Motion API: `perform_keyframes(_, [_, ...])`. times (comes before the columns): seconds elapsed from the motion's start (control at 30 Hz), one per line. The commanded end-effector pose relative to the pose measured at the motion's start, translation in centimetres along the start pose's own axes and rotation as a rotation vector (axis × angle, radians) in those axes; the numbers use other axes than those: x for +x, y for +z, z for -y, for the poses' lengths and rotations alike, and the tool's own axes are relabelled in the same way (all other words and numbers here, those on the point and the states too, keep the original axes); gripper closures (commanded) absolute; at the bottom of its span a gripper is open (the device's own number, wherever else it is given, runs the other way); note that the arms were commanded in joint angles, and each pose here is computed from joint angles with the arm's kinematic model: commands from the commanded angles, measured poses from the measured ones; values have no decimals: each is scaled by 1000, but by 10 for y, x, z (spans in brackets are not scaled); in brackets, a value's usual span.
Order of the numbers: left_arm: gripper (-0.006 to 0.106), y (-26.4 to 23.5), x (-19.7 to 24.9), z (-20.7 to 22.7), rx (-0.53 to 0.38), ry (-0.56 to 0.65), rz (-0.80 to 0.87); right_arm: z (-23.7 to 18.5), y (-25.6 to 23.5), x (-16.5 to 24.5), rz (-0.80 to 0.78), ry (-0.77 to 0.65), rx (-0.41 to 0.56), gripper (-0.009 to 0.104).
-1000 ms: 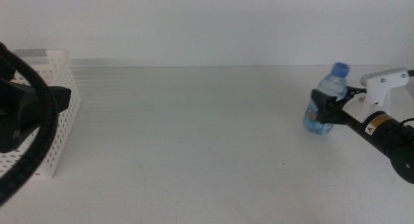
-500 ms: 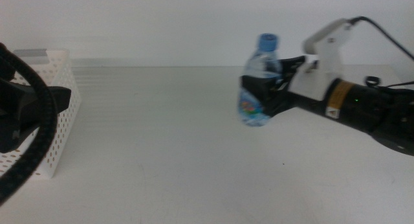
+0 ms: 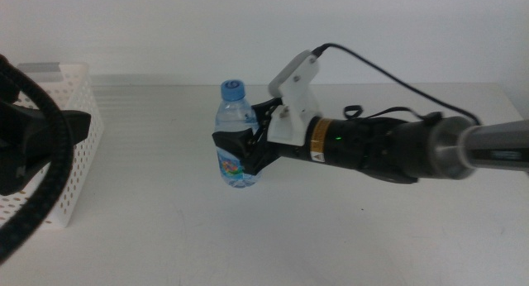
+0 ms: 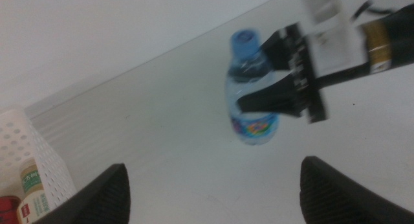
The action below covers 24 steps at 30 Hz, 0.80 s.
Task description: Use arms to grab the bottles and put them into the dustbin to the left of the table.
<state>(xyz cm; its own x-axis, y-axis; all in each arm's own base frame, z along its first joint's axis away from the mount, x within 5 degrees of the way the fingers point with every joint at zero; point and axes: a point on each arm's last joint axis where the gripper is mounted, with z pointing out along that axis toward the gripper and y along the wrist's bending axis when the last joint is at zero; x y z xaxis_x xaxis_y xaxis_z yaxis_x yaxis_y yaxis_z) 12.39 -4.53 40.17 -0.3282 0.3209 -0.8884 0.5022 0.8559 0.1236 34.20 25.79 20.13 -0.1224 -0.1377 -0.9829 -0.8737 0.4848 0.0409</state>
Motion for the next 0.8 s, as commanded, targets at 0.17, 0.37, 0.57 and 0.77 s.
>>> perform_keyframes(0.17, [18,-6,-12,-1,-17,-17,90,8,21,-27,171,-101,-34,95])
perform_keyframes(0.37, [18,-6,-12,-1,-17,-17,90,9,24,-19,150,-92,-31,90])
perform_keyframes(0.57, [18,-6,-12,-1,-17,-17,90,6,22,-10,118,-97,-48,40])
perform_keyframes(0.77, [18,-6,-12,-1,-17,-17,90,2,17,7,72,-66,-54,15])
